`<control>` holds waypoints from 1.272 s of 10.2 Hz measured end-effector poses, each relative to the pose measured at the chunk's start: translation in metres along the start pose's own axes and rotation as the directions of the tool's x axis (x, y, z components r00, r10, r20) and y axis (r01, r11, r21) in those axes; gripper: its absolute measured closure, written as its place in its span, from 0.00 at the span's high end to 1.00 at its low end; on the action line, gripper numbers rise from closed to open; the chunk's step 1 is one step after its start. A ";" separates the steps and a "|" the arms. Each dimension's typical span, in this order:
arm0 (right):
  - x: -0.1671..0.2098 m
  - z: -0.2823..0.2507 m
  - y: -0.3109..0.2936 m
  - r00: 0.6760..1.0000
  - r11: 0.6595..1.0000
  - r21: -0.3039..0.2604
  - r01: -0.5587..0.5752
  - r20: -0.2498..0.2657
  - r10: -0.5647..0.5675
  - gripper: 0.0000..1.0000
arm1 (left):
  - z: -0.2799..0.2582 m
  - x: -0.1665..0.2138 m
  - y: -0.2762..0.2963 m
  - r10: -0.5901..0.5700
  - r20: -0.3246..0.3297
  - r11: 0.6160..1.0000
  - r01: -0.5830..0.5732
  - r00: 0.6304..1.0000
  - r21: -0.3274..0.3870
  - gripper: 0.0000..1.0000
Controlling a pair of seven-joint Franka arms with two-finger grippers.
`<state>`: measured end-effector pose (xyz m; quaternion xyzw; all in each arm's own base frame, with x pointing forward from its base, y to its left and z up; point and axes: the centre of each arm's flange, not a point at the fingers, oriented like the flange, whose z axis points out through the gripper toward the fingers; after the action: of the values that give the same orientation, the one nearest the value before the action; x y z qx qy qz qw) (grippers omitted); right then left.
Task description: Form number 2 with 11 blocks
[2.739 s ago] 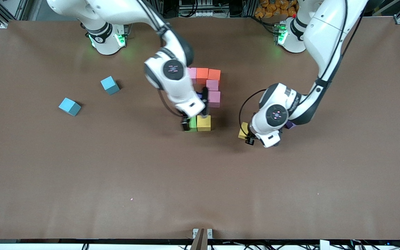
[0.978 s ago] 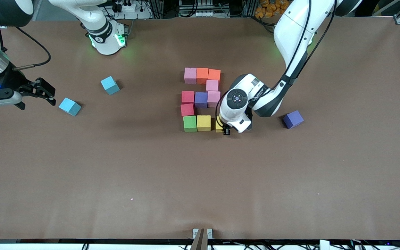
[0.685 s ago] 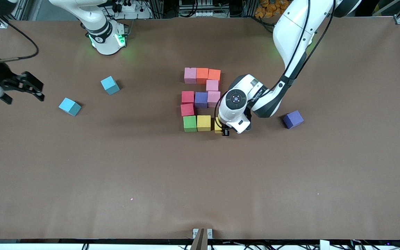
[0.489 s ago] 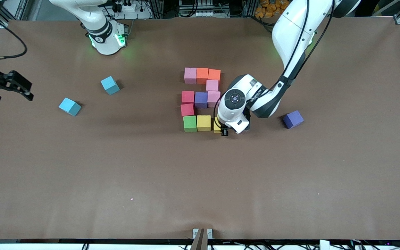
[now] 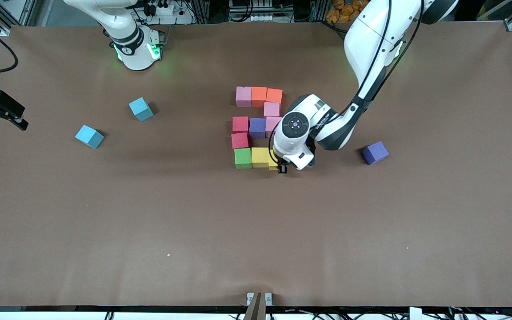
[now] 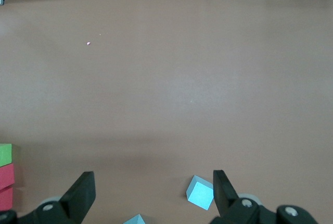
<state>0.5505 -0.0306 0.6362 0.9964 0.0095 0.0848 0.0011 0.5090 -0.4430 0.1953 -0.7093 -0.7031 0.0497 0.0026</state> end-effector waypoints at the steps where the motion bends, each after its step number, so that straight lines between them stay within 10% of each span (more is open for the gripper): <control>1: 0.001 0.004 -0.002 1.000 1.000 0.003 0.002 0.012 -0.002 1.00 | 0.003 -0.002 -0.001 0.002 -0.001 1.000 -0.002 1.000 0.003 0.60; 9: -0.009 0.003 -0.003 0.995 1.000 0.019 0.000 0.101 -0.002 1.00 | 0.003 -0.006 -0.004 0.009 -0.001 1.000 -0.009 1.000 0.002 0.61; 13: -0.012 0.002 -0.003 0.991 1.000 0.021 -0.002 0.133 -0.001 1.00 | -0.009 -0.007 0.009 -0.002 0.019 1.000 0.003 1.000 -0.026 0.94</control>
<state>0.5386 -0.0283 0.6320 0.9997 0.0100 0.0182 -0.0085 0.5189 -0.4493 0.2040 -0.7080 -0.7046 0.0472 -0.0131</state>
